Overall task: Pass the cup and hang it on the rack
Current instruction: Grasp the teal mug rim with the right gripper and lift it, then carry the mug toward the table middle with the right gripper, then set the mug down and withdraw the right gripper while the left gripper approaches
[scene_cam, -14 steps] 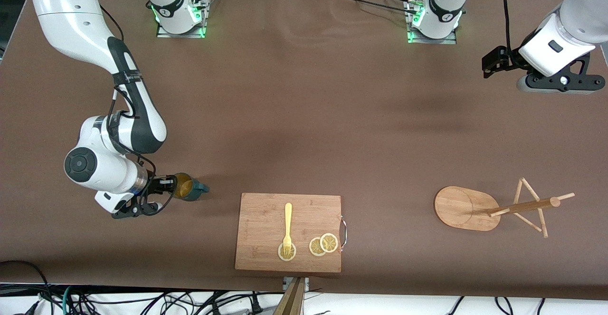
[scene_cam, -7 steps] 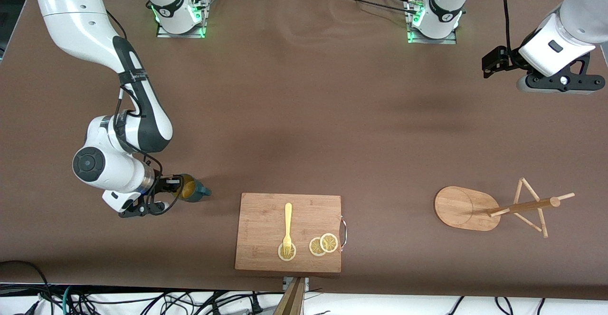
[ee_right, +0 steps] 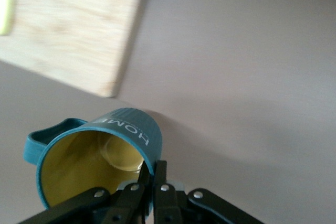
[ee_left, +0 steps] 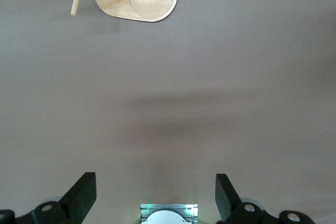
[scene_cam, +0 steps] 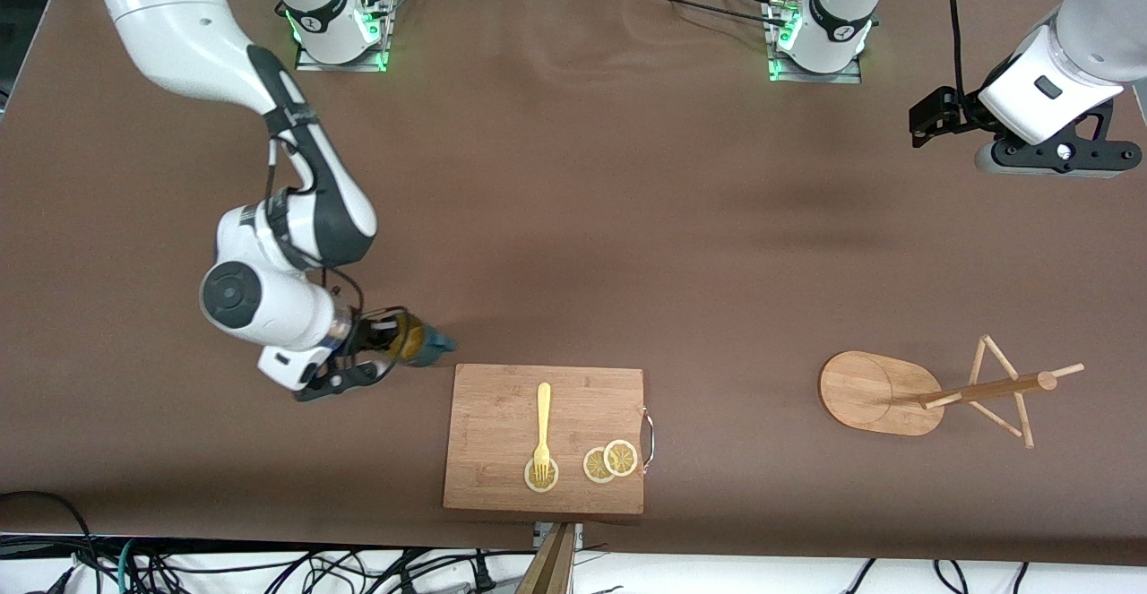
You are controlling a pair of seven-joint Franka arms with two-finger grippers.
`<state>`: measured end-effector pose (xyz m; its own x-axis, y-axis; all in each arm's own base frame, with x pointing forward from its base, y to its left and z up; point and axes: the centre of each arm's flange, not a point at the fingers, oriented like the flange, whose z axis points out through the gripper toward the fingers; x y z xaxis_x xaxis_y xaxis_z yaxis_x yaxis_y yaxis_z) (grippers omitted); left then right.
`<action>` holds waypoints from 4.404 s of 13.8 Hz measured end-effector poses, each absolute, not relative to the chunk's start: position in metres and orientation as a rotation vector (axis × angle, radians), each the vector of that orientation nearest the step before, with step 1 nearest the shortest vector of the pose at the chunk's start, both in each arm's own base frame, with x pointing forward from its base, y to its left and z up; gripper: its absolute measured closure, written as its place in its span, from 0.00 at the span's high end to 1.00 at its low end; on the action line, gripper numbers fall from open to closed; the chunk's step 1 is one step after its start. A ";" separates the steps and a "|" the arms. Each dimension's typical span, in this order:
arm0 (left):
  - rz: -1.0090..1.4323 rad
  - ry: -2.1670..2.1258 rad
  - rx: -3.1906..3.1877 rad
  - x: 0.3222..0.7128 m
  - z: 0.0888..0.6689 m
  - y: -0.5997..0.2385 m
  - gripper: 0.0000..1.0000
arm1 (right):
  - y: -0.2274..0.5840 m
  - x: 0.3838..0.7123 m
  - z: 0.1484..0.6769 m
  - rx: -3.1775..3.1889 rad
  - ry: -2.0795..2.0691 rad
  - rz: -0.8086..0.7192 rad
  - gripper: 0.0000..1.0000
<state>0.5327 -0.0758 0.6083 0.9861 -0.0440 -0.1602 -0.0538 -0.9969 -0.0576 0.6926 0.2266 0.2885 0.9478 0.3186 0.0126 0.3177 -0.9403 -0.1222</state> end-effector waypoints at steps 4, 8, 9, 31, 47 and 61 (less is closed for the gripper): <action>0.246 0.074 -3.069 0.533 0.608 -0.075 1.00 | 0.361 0.633 0.307 -2.969 -0.573 0.017 0.04; 0.246 0.072 -3.069 0.533 0.608 -0.075 1.00 | 0.482 0.546 0.303 -2.985 -0.560 0.056 0.04; 0.246 0.071 -3.069 0.533 0.608 -0.074 1.00 | 0.503 0.527 0.302 -2.988 -0.542 0.060 0.04; 0.286 0.077 -3.062 0.530 0.606 -0.076 1.00 | 0.653 0.400 0.279 -3.056 -0.344 -0.093 0.21; 0.565 1.308 -3.131 0.542 0.524 -0.040 1.00 | 0.368 0.594 0.533 -3.038 -0.293 -0.041 0.91; -0.648 2.650 -2.965 0.502 0.278 -0.061 1.00 | 0.084 0.540 0.614 -3.051 -0.301 0.043 1.00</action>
<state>0.5019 -0.0611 0.2783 0.2523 -0.6647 0.7032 -0.9143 0.0743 0.3982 0.5397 0.0837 0.6136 0.9804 0.1961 -0.0203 0.1940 -0.9779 -0.0780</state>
